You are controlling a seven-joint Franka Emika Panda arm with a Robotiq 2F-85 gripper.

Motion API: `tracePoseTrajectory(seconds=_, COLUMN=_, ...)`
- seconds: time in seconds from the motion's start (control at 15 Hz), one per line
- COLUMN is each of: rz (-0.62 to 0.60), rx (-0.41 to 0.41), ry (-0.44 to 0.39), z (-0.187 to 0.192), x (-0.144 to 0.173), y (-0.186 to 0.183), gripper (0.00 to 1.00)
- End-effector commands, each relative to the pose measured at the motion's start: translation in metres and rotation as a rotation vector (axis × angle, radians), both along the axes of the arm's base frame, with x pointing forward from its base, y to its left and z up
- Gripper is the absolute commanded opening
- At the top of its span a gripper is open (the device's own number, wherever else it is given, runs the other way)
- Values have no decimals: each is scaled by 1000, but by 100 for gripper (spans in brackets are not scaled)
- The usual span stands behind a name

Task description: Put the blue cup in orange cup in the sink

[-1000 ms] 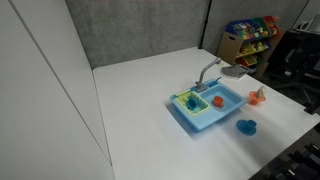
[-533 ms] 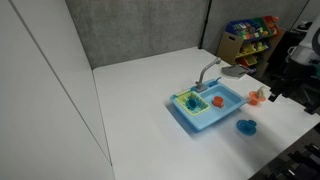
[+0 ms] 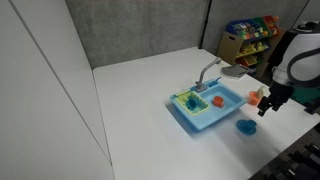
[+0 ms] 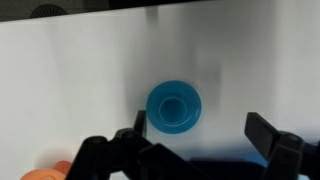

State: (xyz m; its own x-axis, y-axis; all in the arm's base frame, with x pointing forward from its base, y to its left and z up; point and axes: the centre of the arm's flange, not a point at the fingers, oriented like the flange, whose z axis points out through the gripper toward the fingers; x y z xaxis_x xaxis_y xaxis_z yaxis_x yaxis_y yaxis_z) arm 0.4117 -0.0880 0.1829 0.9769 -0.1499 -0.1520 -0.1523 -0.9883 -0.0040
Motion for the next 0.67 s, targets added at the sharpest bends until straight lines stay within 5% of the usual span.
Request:
tracePoseTrajectory(seconds=0.0, rz=-11, rx=-30, ry=7, z=-32, x=28, y=0, gripper=100)
tracePoseTrajectory(seconds=0.6, rz=-9, rx=-69, ry=44, z=-85, x=49, y=5, gripper=100)
